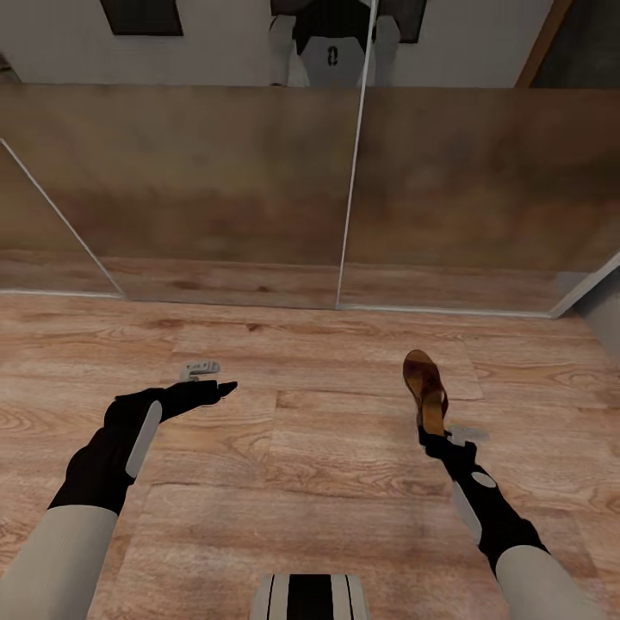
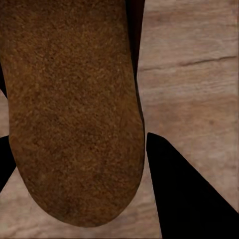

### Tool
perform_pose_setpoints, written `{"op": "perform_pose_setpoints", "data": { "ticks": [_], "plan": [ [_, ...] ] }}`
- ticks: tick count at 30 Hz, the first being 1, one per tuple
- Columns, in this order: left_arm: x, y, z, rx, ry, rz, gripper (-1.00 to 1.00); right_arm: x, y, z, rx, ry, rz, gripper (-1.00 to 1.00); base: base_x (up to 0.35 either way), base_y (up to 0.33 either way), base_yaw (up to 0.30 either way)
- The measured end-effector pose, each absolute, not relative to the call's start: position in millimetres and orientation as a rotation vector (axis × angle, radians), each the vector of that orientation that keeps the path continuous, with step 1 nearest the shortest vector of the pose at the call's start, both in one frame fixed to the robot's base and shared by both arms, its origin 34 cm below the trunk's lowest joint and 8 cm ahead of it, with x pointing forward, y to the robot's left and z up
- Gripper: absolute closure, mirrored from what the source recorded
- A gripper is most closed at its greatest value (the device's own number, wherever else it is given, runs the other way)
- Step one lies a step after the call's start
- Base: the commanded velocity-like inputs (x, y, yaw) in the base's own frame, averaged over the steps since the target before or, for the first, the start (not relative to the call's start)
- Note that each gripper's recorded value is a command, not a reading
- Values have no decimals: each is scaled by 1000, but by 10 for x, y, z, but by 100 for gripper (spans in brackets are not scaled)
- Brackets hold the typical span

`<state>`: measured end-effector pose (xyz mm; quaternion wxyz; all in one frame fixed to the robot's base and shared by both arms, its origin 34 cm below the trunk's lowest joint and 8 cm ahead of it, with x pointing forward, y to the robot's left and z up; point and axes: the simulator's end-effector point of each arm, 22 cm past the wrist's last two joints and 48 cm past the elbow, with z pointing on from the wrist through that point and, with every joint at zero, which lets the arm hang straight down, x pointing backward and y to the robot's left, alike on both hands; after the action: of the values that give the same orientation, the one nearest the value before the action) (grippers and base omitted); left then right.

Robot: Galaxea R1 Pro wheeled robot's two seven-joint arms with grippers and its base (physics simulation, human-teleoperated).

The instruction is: Pick up the two gym shoes and the two sandals from the corridor floor and place them onto the hallstand (shoe rack) in the corridor, making sure they are on the rack and not on the floor. Arrange them so the two gym shoes are next to each other and the two sandals are next to each other.

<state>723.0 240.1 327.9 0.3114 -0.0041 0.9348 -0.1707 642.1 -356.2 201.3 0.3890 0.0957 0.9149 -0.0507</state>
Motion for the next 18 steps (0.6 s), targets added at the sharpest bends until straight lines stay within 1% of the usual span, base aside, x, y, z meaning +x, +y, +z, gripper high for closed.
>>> {"op": "perform_pose_setpoints", "data": {
  "ticks": [3, 6, 11, 18],
  "plan": [
    [7220, 2407, 3351, -8, 2446, -446, -100, 6753, -3583, 2411, 234, 2249, -124, 100, 0, 0, 0],
    [7133, 2431, 3316, -12, 2445, -435, -100, 6876, -3581, 2612, 231, 2212, -119, 100, 0, 0, 0],
    [7015, 2522, 3074, -39, 2430, -397, -100, 6956, -3574, 2806, 229, 2184, -114, 100, 0, 0, 0],
    [7060, 2556, 3155, -41, 2373, -371, -100, 6999, -3561, 2967, 227, 2172, -106, 100, 0, 0, 0]
  ]
}}
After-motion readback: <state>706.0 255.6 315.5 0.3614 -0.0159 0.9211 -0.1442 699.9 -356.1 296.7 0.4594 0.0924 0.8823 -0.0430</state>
